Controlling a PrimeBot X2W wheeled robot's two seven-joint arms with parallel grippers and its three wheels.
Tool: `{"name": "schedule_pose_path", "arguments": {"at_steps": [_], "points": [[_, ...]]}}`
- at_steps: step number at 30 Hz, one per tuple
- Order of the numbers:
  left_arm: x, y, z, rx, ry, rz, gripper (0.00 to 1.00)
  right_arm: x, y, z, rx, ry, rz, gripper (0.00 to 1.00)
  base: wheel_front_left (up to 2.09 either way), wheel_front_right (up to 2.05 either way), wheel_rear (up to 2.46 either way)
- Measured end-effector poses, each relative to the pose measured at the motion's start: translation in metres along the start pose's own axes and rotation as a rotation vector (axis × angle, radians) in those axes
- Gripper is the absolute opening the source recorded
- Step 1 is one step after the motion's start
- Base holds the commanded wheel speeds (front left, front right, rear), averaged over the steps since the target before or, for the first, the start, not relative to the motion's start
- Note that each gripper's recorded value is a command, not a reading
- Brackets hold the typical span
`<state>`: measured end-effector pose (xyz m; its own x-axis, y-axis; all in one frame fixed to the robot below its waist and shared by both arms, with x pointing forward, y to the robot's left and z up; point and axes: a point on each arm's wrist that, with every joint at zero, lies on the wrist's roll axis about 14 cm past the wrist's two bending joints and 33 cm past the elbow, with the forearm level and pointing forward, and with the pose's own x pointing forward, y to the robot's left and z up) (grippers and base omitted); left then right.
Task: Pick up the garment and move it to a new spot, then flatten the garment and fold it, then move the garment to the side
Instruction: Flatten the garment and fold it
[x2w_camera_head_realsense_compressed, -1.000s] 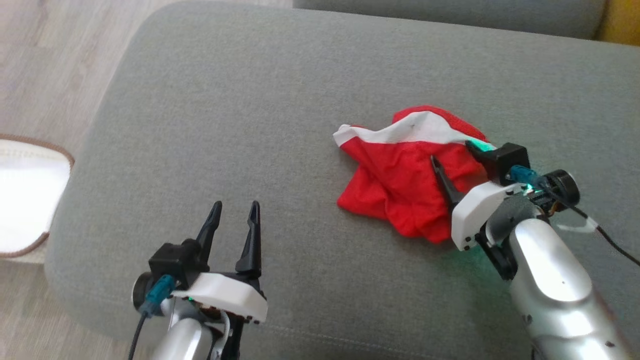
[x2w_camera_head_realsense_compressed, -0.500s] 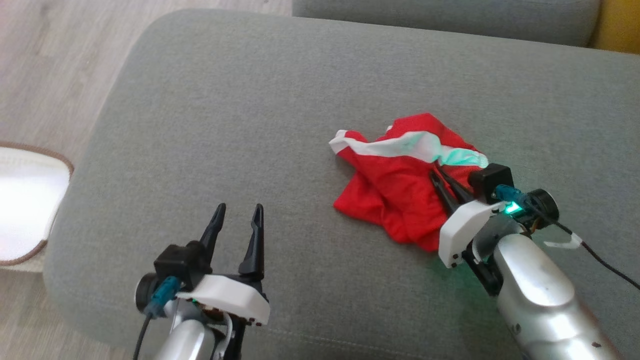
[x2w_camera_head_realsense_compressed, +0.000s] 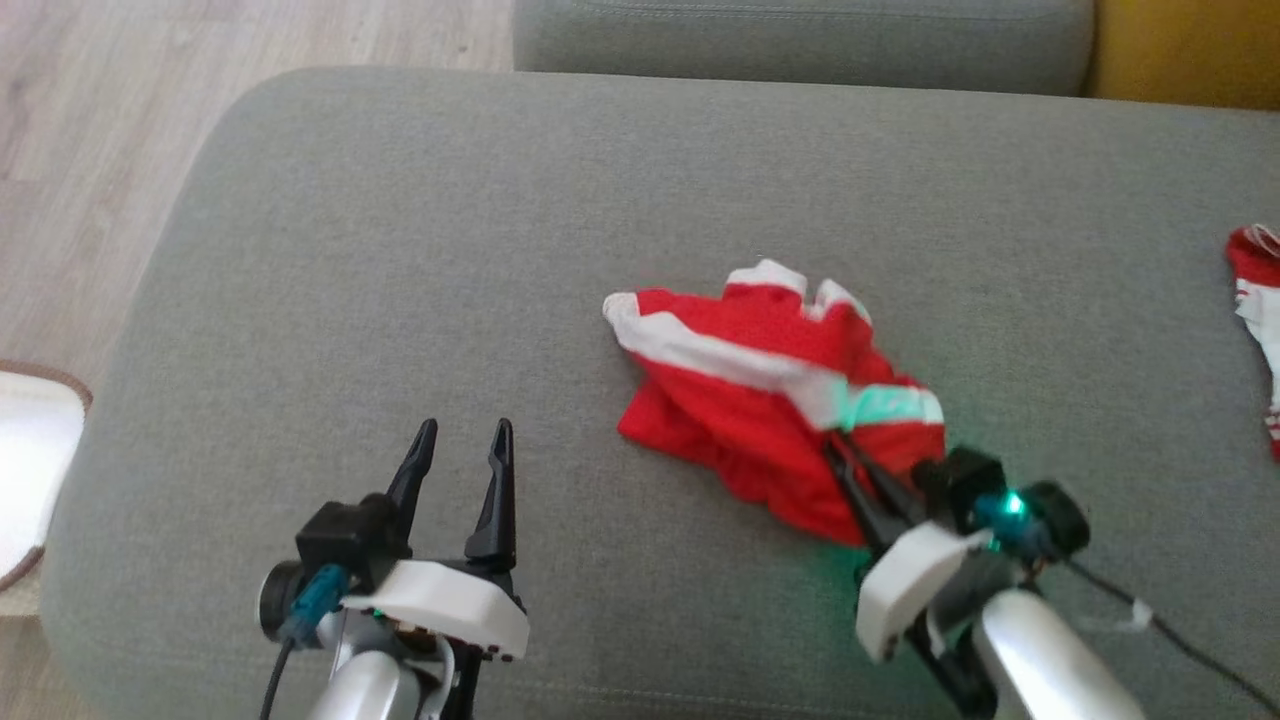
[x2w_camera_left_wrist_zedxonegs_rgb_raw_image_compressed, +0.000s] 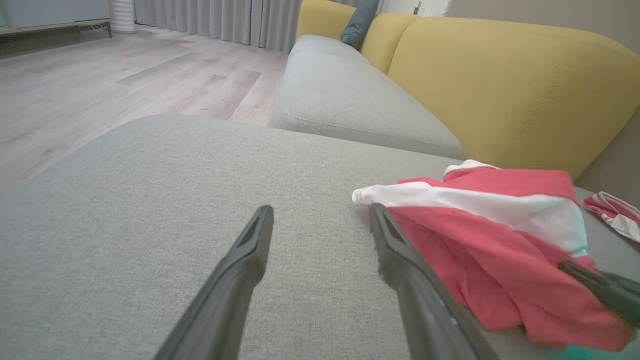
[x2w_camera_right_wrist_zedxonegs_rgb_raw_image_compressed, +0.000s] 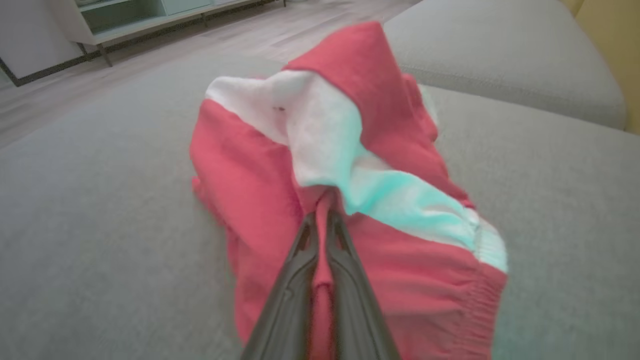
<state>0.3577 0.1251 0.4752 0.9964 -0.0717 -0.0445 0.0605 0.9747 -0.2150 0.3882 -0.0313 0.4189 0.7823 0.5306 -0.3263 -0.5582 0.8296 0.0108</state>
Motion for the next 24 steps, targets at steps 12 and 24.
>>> {"name": "schedule_pose_path", "arguments": {"at_steps": [12,24], "points": [[0.005,-0.008,0.0,0.006,0.001,-0.034,1.0,-0.019,0.023,-0.017,0.089,0.004,-0.005,1.0,0.0,0.0,0.0],[0.01,-0.019,0.0,0.005,0.001,-0.069,1.0,-0.057,-0.05,0.021,0.141,-0.15,-0.261,1.0,0.0,0.0,0.0]]}}
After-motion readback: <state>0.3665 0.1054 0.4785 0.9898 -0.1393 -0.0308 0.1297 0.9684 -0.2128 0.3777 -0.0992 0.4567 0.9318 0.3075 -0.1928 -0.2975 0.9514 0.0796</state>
